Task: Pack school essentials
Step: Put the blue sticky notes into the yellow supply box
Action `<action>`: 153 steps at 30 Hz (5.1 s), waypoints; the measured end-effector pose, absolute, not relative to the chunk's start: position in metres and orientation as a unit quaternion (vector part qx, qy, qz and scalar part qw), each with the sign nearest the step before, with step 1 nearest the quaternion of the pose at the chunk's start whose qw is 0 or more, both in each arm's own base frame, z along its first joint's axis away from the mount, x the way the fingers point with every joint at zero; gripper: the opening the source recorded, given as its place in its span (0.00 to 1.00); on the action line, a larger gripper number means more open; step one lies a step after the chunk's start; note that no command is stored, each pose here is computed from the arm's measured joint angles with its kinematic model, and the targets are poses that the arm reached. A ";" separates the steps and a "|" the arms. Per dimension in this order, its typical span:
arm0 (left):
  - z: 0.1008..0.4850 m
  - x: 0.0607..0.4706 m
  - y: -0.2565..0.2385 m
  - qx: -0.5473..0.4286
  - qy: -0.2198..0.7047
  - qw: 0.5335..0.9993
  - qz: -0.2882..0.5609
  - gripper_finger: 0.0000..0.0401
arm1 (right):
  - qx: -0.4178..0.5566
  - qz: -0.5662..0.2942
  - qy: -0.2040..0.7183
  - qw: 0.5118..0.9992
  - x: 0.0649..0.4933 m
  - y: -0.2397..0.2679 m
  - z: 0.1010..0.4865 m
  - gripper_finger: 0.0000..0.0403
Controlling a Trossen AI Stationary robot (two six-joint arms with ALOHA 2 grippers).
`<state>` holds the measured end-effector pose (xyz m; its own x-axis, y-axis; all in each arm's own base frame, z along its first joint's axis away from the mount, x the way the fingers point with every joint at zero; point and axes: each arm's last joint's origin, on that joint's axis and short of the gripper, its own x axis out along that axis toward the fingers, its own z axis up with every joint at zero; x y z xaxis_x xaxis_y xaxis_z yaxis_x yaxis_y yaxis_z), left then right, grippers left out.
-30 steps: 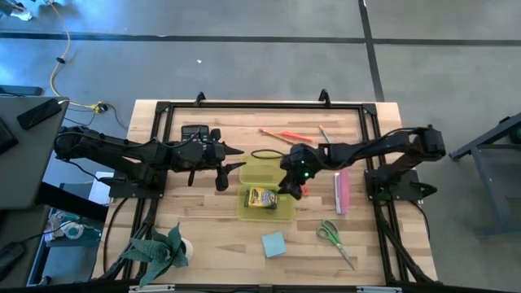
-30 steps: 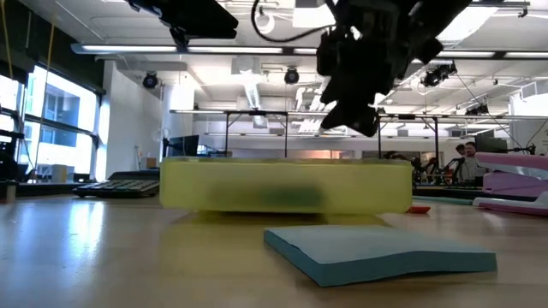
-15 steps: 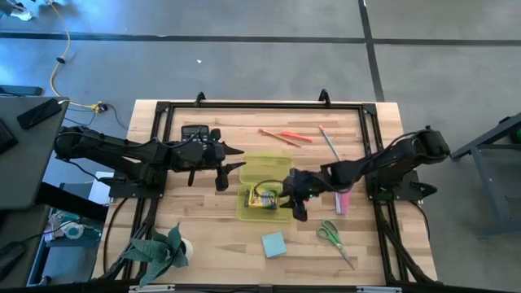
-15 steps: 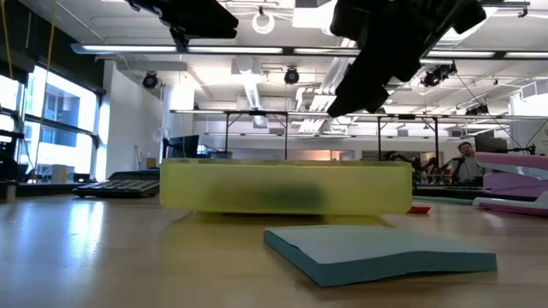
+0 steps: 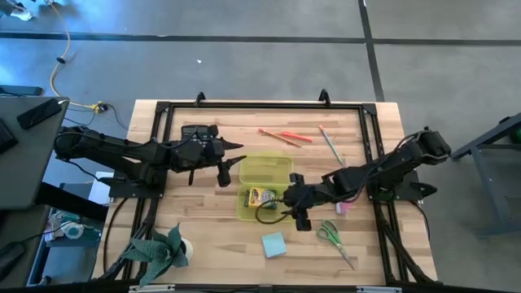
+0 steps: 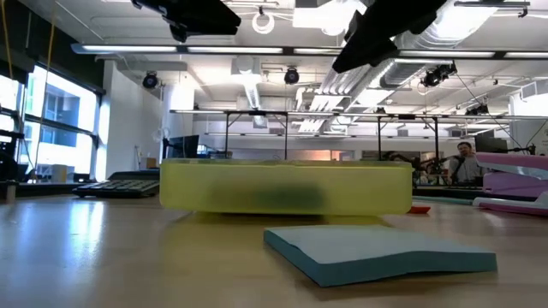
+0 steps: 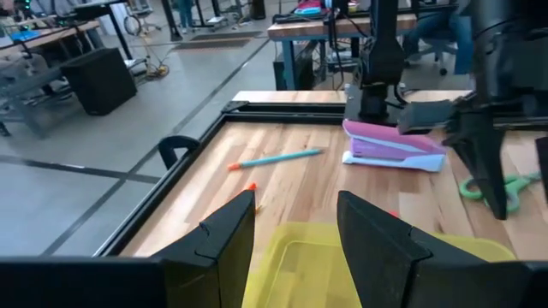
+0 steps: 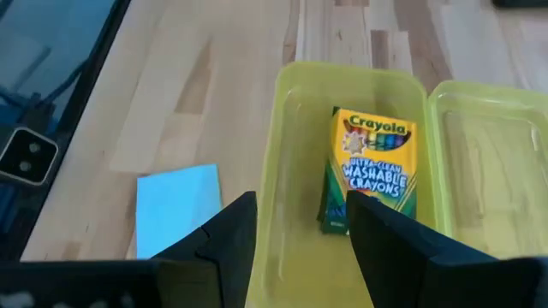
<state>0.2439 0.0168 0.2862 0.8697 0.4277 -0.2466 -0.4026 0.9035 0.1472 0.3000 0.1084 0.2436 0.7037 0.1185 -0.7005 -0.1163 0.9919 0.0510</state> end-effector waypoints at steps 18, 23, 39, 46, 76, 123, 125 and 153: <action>0.286 0.244 0.016 0.045 0.141 0.967 0.206 0.39 | 0.039 0.036 0.344 0.938 0.292 0.143 0.245 0.43; 0.286 0.244 0.016 0.045 0.141 0.967 0.206 0.39 | 0.034 0.039 0.338 0.940 0.299 0.154 0.233 0.43; 0.286 0.244 0.016 0.045 0.141 0.967 0.206 0.39 | 0.045 0.010 0.372 0.927 0.320 0.170 0.183 0.43; 0.286 0.244 0.016 0.045 0.141 0.967 0.206 0.39 | 0.006 0.005 0.406 0.914 0.332 0.187 0.182 0.43; 0.286 0.244 0.016 0.045 0.141 0.967 0.205 0.39 | 0.013 0.066 0.461 0.885 0.336 0.208 0.176 0.98; 0.286 0.244 0.016 0.045 0.141 0.967 0.205 0.39 | -0.025 0.069 0.485 0.871 0.346 0.218 0.121 0.97; 0.286 0.244 0.016 0.045 0.141 0.967 0.205 0.39 | -0.025 0.069 0.485 0.871 0.346 0.219 0.121 0.95; 0.286 0.244 0.016 0.045 0.141 0.967 0.205 0.39 | -0.074 0.051 0.466 0.880 0.351 0.245 0.160 0.70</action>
<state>0.2440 0.0162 0.2855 0.8758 0.4100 -0.2547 -0.3846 0.9116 0.1450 0.3512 0.2454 0.1600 0.5598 0.0210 -0.8284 -0.1596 0.9837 -0.0829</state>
